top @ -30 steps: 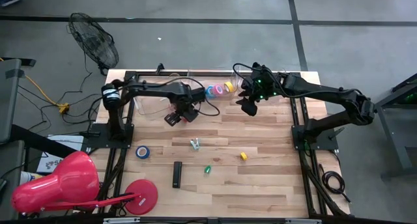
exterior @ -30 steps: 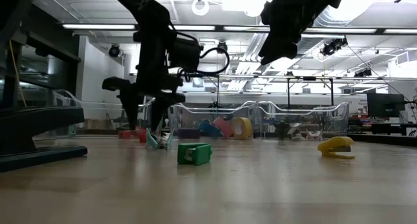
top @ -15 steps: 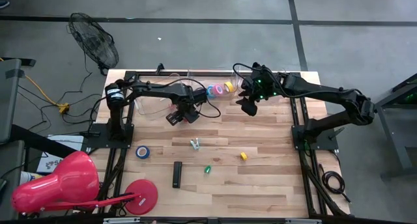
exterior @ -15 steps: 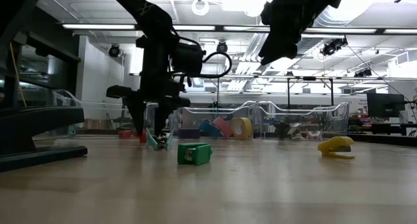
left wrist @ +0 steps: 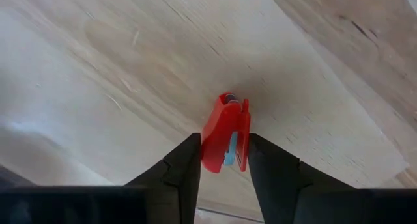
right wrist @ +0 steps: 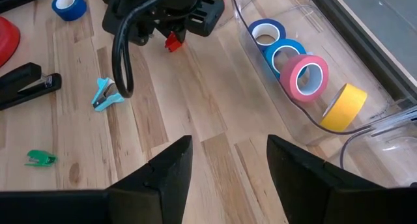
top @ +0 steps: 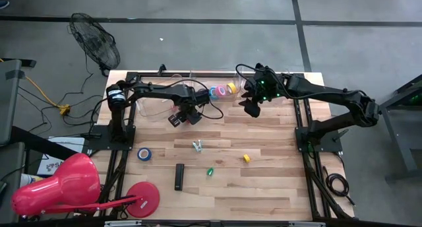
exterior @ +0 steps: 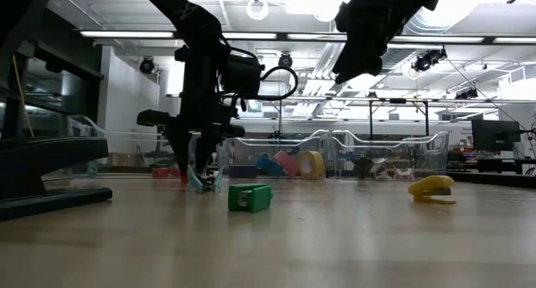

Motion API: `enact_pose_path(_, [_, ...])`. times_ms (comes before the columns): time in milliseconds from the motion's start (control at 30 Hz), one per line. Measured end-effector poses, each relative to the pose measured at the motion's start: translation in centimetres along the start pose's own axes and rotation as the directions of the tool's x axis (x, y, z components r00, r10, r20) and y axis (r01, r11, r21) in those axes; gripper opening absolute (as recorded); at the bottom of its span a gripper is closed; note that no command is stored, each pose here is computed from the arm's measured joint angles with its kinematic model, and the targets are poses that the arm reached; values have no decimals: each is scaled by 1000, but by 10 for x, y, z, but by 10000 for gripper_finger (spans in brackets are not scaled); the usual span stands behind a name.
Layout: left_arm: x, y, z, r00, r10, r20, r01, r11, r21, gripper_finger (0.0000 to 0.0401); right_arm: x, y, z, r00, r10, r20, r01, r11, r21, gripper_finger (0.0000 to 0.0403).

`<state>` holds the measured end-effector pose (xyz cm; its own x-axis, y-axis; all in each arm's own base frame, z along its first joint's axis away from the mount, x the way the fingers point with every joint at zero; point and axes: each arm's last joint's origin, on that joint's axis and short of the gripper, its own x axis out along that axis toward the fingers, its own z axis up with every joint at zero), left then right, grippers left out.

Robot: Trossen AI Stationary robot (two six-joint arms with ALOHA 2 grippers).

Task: Pick and place Stapler, Stapler remover, tape
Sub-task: Put the red stapler into the left transparent bin

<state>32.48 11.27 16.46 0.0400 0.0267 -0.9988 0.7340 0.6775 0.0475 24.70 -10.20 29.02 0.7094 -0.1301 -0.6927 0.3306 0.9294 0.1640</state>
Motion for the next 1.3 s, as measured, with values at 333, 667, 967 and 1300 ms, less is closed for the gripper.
enact_pose_path(333, [0,0,1,1000,-9,26,9,1000,-2,119,0,0,0,1000,0,0,0,1000,-3,188])
enact_pose_path(667, [16,4,3,999,-37,4,37,998,-54,137,0,0,0,1000,1,-1,-1,1000,-10,188])
enact_pose_path(967, [19,4,2,999,-37,-19,35,993,-112,68,0,0,0,1000,0,-5,0,1000,-10,188])
enact_pose_path(1300, [4,-8,-2,995,-104,13,97,874,-477,55,0,0,-1,1000,-1,-6,1,1000,-10,188])
